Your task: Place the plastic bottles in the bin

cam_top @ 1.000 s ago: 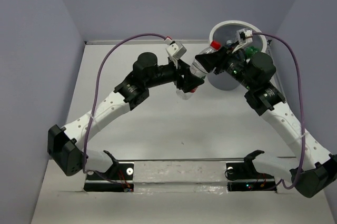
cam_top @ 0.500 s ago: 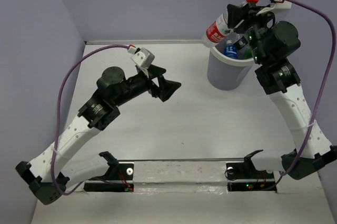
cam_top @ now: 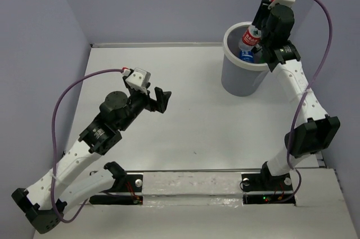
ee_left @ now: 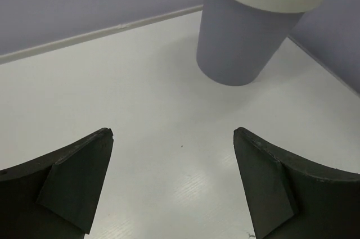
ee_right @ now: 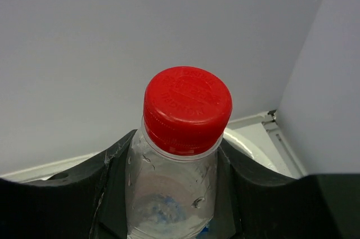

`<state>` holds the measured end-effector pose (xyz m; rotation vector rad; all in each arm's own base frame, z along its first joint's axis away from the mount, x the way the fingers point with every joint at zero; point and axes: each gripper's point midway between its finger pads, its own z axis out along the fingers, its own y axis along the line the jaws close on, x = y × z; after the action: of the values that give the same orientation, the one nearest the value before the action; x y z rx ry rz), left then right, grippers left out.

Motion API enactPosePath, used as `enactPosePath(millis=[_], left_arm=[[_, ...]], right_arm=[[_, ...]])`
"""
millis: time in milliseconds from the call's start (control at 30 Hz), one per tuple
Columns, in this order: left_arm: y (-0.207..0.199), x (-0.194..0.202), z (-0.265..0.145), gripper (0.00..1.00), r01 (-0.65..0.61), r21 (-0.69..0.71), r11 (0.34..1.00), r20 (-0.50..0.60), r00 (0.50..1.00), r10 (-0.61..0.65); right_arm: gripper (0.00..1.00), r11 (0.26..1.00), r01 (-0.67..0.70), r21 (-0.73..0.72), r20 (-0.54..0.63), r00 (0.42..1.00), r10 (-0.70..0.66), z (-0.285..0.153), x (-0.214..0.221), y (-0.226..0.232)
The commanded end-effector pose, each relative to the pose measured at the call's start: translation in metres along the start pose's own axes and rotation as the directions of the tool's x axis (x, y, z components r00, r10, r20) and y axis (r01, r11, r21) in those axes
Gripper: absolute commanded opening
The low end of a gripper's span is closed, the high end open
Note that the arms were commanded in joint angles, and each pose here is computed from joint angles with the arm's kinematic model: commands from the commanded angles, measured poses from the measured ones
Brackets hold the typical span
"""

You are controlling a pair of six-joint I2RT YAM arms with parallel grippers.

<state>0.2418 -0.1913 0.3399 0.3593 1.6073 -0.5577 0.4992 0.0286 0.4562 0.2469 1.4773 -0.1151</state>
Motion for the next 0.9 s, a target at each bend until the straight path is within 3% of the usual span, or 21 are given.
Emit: enactPosePath(millis=[0, 33, 67, 100, 133, 167, 333, 533, 700, 867], left_arm=[[0.020, 0.005, 0.005, 0.99, -0.046, -0.081, 0.996, 0.010, 0.999, 0.047], [0.021, 0.009, 0.007, 0.99, -0.049, -0.082, 0.995, -0.003, 0.999, 0.049], [0.018, 0.011, 0.007, 0.99, -0.050, -0.068, 0.996, -0.010, 0.999, 0.050], [0.017, 0.012, 0.008, 0.99, -0.051, -0.063, 0.997, -0.015, 0.999, 0.050], [0.017, 0.013, 0.009, 0.99, -0.053, -0.062, 0.997, -0.019, 0.998, 0.052], [0.018, 0.013, 0.009, 0.99, -0.052, -0.067, 0.996, -0.021, 0.998, 0.051], [0.025, 0.011, 0.007, 0.99, -0.044, -0.106, 0.993, -0.010, 0.999, 0.043], [0.028, 0.011, 0.007, 0.99, -0.042, -0.123, 0.992, -0.010, 0.999, 0.041], [0.026, 0.003, 0.004, 0.99, -0.030, -0.097, 0.995, 0.026, 0.999, 0.033], [0.022, -0.028, -0.011, 0.99, 0.013, -0.057, 0.998, 0.155, 0.988, -0.004]], right_arm=[[0.29, 0.995, -0.100, -0.023, 0.015, 0.995, 0.100, 0.001, -0.002, 0.007], [0.31, 0.994, -0.107, -0.035, -0.003, 0.994, 0.107, 0.002, 0.006, 0.010], [0.44, 0.991, -0.126, -0.052, -0.033, 0.992, 0.124, 0.004, 0.018, 0.015], [0.60, 0.990, -0.133, -0.052, -0.042, 0.990, 0.131, 0.003, 0.022, 0.016], [0.93, 0.991, -0.131, -0.033, -0.053, 0.990, 0.129, 0.002, 0.027, 0.012], [0.99, 0.991, -0.133, -0.018, -0.047, 0.990, 0.132, 0.000, 0.023, 0.008], [1.00, 0.990, -0.142, 0.000, 0.026, 0.989, 0.142, -0.024, -0.018, -0.007], [1.00, 0.971, -0.195, -0.139, 0.109, 0.971, 0.211, -0.074, -0.076, -0.005], [1.00, 0.887, -0.276, -0.371, 0.076, 0.943, 0.325, -0.133, -0.084, 0.016], [1.00, 0.721, -0.348, -0.599, -0.009, 0.903, 0.429, -0.213, -0.066, 0.030]])
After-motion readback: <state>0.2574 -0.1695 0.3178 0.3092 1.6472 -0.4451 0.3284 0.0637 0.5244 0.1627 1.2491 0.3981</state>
